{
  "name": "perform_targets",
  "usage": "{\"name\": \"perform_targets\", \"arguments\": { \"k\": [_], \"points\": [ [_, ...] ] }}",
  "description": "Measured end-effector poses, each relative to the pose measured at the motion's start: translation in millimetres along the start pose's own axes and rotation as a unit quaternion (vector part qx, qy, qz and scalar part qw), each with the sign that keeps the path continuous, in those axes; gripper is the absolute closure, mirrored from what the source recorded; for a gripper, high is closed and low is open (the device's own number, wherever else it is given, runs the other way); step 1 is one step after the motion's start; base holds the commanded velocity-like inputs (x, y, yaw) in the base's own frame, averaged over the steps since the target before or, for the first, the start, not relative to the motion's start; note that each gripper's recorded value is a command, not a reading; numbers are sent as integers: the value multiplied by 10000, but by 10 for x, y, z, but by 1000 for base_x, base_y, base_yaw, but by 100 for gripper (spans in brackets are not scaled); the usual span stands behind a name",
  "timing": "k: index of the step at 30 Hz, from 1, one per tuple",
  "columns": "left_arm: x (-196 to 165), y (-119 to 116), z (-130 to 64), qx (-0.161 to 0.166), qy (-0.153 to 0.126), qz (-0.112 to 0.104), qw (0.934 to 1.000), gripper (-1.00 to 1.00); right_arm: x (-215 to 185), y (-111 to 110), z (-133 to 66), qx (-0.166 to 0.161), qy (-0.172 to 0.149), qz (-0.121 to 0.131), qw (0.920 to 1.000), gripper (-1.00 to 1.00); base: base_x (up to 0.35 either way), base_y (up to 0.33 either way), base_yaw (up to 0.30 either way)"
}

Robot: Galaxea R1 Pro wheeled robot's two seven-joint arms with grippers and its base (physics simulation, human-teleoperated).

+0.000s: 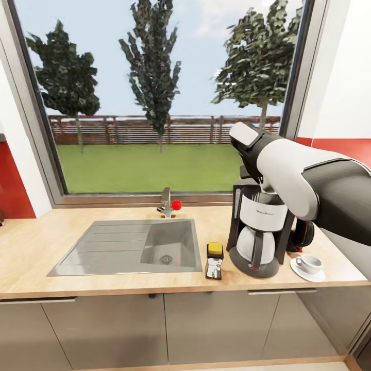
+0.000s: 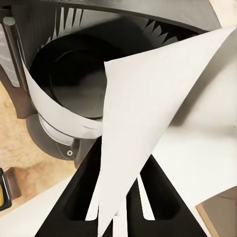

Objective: Set up a coffee station on the kitchen countertop: keep the coffee maker on the countertop, move the bottle of coffee from the kitchen shelf to the counter next to the coffee maker, place a paper coffee filter on top of the coffee maker, put the saucer next to the coffee maker with the coffee cup on the saucer, and place the electric kettle next to the coffee maker.

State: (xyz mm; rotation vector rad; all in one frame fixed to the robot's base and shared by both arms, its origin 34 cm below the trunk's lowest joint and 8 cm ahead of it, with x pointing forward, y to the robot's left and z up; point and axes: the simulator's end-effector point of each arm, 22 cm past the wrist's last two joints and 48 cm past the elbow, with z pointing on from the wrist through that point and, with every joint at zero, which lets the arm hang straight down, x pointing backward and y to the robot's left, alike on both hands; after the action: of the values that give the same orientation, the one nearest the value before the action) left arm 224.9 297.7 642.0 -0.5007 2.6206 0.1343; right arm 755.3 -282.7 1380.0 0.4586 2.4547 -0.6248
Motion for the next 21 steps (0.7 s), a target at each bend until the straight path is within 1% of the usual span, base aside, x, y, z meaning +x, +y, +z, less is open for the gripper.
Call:
{"name": "perform_targets", "arguments": {
  "k": [8, 21],
  "points": [
    [-2, -16, 61, 3, 3, 1, 10000, -100, 39, 41, 98, 34, 27, -31, 10000, 100, 0, 0, 0],
    [2, -38, 168, 6, 6, 8, 10000, -100, 60, 89, 199, 55, 23, -39, 10000, 100, 0, 0, 0]
  ]
}}
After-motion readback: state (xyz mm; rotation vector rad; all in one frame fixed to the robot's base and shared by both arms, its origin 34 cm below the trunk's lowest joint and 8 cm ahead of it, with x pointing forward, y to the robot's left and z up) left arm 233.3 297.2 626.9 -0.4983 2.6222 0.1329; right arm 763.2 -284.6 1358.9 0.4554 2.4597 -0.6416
